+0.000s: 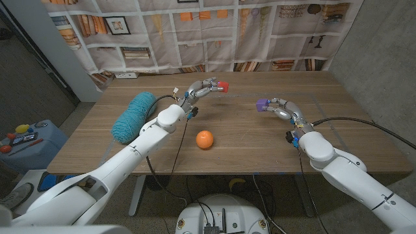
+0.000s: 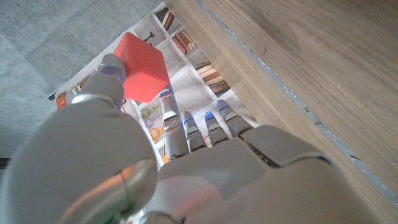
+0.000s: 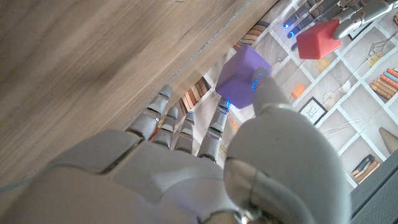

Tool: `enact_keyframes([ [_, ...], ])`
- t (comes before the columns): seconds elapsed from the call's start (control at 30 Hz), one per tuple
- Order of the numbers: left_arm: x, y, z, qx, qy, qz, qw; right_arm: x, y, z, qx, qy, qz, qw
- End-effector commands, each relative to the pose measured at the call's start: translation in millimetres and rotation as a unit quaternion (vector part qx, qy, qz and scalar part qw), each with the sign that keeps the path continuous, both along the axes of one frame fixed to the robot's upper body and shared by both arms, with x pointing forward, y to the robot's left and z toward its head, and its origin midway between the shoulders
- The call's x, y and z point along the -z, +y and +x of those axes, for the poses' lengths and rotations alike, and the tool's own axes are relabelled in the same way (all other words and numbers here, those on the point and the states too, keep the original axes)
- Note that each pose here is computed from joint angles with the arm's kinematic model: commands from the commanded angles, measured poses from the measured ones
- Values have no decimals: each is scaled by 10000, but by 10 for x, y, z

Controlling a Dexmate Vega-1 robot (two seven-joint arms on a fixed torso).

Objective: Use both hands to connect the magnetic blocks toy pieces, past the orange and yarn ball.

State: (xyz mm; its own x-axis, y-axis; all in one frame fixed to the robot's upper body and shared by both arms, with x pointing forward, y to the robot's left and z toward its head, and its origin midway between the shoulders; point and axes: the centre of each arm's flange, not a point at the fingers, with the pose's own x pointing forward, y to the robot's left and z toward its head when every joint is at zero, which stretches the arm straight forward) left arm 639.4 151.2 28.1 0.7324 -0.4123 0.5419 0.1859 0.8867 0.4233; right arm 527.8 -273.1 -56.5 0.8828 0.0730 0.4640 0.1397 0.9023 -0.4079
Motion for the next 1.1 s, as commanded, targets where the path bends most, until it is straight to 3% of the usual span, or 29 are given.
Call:
enact_keyframes([
  [0.03, -10, -124, 75, 470, 102, 35, 9988, -14, -31, 78, -506, -68, 441, 9977],
  [0.43, -18, -226, 144, 827, 238, 200, 9961, 6, -10, 181, -1055, -222, 990, 9892],
  [1.1, -23, -347, 219, 1260, 359, 303, 9909, 23, 86, 258, -1433, -177, 1345, 9803],
])
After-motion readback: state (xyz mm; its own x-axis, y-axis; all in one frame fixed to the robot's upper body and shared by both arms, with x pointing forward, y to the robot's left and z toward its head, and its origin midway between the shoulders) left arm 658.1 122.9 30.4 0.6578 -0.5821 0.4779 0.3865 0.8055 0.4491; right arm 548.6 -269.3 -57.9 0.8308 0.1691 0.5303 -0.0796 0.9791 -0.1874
